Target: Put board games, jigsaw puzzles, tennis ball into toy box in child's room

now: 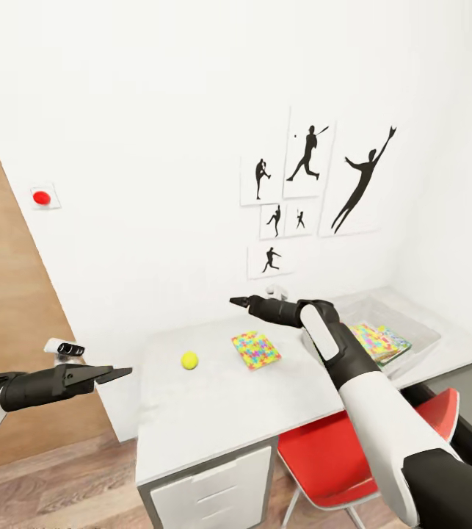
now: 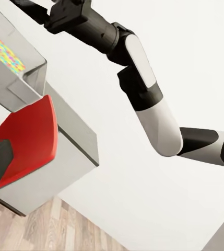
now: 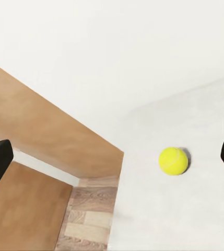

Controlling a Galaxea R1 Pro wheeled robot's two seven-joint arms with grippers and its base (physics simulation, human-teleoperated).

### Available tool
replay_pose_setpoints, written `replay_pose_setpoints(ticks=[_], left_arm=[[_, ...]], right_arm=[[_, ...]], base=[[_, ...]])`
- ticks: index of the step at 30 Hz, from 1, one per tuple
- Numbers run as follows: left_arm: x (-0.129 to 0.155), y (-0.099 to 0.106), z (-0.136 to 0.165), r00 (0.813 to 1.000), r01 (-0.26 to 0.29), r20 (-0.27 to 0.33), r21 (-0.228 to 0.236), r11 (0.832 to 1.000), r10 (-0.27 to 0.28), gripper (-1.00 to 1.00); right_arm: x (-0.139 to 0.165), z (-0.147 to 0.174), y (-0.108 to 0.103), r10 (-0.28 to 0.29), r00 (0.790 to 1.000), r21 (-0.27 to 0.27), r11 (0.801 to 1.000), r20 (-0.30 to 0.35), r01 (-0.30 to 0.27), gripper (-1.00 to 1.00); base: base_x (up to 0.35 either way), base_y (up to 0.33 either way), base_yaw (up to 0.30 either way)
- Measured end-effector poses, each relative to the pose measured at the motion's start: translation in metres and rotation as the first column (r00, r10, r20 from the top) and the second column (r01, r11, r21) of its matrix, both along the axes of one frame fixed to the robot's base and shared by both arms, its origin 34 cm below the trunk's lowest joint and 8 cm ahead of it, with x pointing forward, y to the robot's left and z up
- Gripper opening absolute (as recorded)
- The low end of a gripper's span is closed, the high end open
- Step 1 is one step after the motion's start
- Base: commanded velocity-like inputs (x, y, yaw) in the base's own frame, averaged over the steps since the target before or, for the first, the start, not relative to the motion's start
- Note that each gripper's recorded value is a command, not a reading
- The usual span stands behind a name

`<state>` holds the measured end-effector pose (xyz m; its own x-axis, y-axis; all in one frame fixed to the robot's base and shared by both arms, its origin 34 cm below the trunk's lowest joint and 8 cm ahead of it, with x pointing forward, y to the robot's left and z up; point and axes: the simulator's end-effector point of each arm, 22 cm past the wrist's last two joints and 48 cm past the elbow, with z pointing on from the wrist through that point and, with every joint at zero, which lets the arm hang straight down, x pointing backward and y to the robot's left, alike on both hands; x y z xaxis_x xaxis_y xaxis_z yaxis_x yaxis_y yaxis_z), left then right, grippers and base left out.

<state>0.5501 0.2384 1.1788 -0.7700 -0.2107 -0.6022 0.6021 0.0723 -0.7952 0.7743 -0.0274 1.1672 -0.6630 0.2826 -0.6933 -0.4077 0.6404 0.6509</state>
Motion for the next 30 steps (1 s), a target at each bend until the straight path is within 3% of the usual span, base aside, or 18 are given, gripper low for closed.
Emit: replay_pose_setpoints(ticks=[6, 11, 21, 30], left_arm=[[-0.002, 0.0, 0.004, 1.0, 0.0, 0.009, 0.0, 1.0, 0.0, 1.0], [-0.003, 0.0, 0.007, 1.0, 0.0, 0.017, 0.0, 1.0, 0.0, 1.0], [-0.006, 0.0, 0.014, 0.999, -0.001, 0.033, 0.001, 1.0, 0.001, 1.0], [-0.009, 0.0, 0.02, 0.999, -0.001, 0.047, 0.001, 1.0, 0.001, 1.0]], right_arm=[[-0.002, -0.016, 0.004, -0.016, 0.999, -0.023, 1.0, -0.046, 0.015, 1.0], [-0.004, -0.042, 0.004, -0.057, 0.993, -0.092, 0.995, -0.101, 0.048, 1.0], [-0.008, -0.058, 0.002, -0.08, 0.987, -0.132, 0.989, -0.14, 0.061, 1.0], [-0.003, -0.069, -0.012, -0.119, 0.981, -0.166, 0.982, -0.155, 0.093, 1.0]], base=[[0.0, 0.178, 0.15], [0.0, 0.036, 0.15], [0.0, 0.005, 0.15], [0.0, 0.0, 0.152]])
